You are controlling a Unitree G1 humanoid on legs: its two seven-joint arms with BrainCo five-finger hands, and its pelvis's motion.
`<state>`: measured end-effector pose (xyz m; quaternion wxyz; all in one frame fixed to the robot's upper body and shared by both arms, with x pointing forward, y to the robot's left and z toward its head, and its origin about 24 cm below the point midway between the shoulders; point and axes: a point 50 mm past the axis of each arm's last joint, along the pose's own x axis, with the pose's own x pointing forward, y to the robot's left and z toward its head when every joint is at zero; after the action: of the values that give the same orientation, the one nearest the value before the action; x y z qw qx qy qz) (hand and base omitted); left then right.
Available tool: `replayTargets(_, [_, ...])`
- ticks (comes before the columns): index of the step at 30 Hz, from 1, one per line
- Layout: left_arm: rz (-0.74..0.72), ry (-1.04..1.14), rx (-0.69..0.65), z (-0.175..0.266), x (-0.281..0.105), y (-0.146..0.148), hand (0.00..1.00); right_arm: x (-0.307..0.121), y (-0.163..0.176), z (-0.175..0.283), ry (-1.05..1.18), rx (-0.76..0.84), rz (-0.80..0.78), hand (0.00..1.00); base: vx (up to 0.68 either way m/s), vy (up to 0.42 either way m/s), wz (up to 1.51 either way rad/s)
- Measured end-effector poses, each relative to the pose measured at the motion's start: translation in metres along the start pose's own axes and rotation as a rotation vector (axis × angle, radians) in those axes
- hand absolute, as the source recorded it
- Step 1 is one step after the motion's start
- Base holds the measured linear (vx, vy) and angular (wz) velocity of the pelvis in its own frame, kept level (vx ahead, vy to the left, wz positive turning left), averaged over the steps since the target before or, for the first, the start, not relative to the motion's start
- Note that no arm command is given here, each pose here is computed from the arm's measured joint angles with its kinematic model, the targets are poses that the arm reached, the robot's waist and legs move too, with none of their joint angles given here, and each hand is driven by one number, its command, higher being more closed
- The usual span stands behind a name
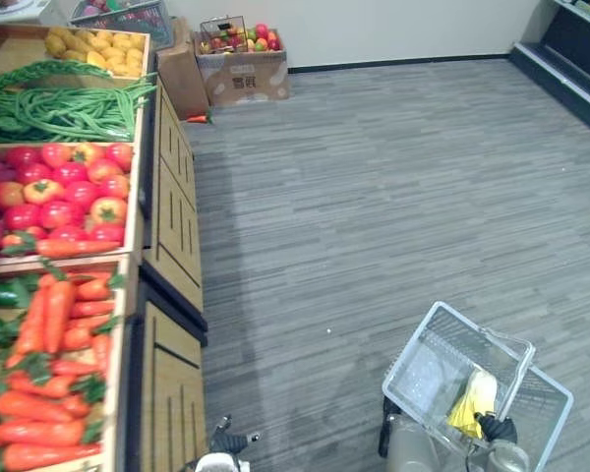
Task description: Pick vegetable in the basket
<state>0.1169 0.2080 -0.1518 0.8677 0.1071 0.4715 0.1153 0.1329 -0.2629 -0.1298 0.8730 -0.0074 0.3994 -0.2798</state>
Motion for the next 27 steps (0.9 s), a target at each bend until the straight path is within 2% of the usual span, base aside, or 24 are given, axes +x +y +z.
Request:
replayTargets(3, [-0.021, -0.017, -0.004, 0.003, -0.001, -0.009, 0.00, 0.001, -0.010, 0.000, 0.004, 0.029, -0.037, 1.00, 0.28, -0.362, 0.37])
replayTargets(10, [-0.017, -0.040, 0.013, 0.006, -0.002, -0.007, 0.00, 0.003, -0.019, -0.009, 0.060, -0.043, -0.033, 1.00, 0.32, -0.272, 0.46])
replayTargets(14, [-0.018, -0.071, 0.019, 0.012, -0.001, -0.008, 0.00, 0.001, -0.018, -0.018, 0.099, -0.080, -0.016, 1.00, 0.28, -0.037, 0.33])
replayTargets(19, [-0.028, -0.084, 0.013, 0.015, -0.002, -0.014, 0.00, -0.006, -0.032, -0.037, 0.155, -0.076, -0.057, 1.00, 0.30, 0.187, 0.86])
replayTargets(21, [-0.016, -0.089, 0.006, 0.016, -0.002, -0.011, 0.00, -0.010, -0.026, -0.044, 0.176, -0.064, -0.050, 1.00, 0.38, 0.212, 1.11])
replayTargets(24, [0.010, -0.103, -0.011, 0.021, 0.000, -0.003, 0.00, -0.012, 0.011, -0.036, 0.143, -0.040, 0.037, 1.00, 0.22, 0.080, 0.43])
replayTargets(27, [0.022, -0.087, -0.013, 0.016, -0.001, 0.001, 0.00, -0.015, 0.029, -0.036, 0.137, -0.092, 0.108, 1.00, 0.13, 0.003, 0.11])
